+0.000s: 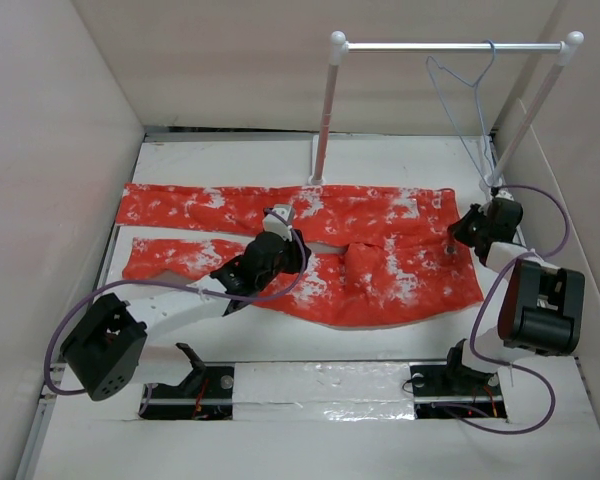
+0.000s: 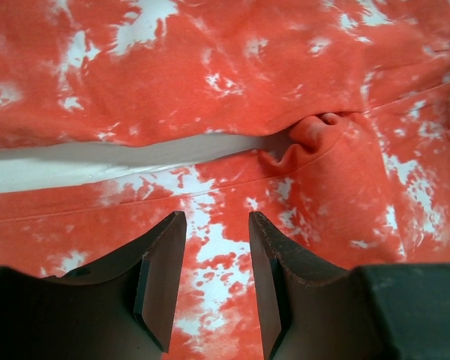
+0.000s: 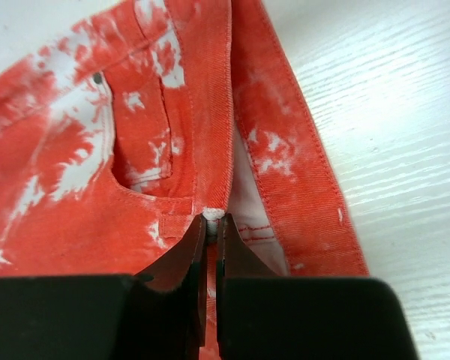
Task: Place the trousers on the hanger
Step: Flatten out the trousers at the center of the board.
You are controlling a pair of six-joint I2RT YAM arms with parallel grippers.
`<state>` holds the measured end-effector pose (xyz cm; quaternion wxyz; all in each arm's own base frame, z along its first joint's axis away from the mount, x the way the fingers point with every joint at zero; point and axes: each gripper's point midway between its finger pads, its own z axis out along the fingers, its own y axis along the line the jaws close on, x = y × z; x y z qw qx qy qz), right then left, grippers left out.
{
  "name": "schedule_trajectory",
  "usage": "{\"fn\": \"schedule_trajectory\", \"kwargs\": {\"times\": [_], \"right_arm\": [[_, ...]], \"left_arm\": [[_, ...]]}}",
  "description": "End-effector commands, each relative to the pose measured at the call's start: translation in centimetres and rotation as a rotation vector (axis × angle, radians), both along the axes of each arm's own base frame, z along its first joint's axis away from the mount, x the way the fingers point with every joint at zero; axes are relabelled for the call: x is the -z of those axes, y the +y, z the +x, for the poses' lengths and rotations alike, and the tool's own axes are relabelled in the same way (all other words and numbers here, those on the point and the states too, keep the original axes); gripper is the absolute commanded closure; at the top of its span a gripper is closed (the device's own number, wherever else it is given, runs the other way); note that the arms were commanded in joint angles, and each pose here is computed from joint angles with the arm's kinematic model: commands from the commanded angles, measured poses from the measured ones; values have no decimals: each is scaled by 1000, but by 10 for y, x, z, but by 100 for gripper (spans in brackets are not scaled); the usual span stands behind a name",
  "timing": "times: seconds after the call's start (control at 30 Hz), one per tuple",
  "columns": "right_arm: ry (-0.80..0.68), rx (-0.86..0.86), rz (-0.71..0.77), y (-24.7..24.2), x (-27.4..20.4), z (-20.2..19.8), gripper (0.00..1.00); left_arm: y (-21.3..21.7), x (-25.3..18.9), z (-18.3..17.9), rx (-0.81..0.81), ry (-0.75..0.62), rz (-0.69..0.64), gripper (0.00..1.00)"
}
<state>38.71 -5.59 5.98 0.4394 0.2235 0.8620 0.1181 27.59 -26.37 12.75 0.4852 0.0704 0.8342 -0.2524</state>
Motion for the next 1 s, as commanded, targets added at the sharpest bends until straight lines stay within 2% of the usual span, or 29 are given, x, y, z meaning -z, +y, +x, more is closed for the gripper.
{"fn": "schedule_trajectory", "kwargs": {"times": [0.0, 0.03, 0.13, 0.33, 0.43, 0.53, 0.57, 0.6, 0.67, 0.7, 0.73, 0.8, 0.83, 0.87, 0.9, 0.93, 0.97], "right_arm": [[-95, 92, -93, -29, -42, 11, 100], [-100, 156, -139, -44, -52, 15, 100], [-106, 200, -171, -62, -67, 22, 100], [-79, 258, -191, -77, -61, 35, 100], [-59, 282, -208, -83, -60, 43, 90], [-118, 258, -217, -67, -84, 48, 67], [-137, 229, -220, -54, -91, 50, 50], [-139, 211, -223, -45, -92, 46, 43], [-203, 162, -217, -22, -109, 38, 32], [-226, 111, -202, 3, -111, 35, 30], [-203, 68, -188, 19, -92, 21, 30], [-271, -14, -171, 54, -101, 7, 35], [-246, -60, -158, 67, -81, -8, 43], [-259, -93, -152, 78, -79, -15, 78], [-290, -119, -151, 88, -86, -23, 95], [-302, -228, -117, 118, -83, -33, 100], [-287, -283, -108, 131, -72, -45, 100]], "left_arm": [[-2, -18, 14, -48, -33, -6, 64], [0, -10, 15, -57, -15, 18, 64], [1, -6, 18, -79, -5, 32, 63], [6, 0, 22, -116, 4, 55, 62], [14, 4, 25, -159, 5, 80, 60], [25, 5, 30, -225, -5, 107, 56], [31, 3, 32, -256, -16, 114, 55], [38, 6, 36, -281, -10, 118, 55], [42, 8, 41, -293, 16, 77, 55], [48, 15, 41, -304, 34, 67, 55], [58, 11, 49, -337, 30, 28, 56], [72, 18, 46, -381, 60, -27, 59], [88, 11, 51, -436, 51, -61, 64], [99, 10, 51, -473, 54, -79, 66], [111, 14, 49, -516, 69, -101, 69], [122, 6, 47, -551, 60, -127, 79], [141, 6, 49, -614, 60, -136, 85]]}}
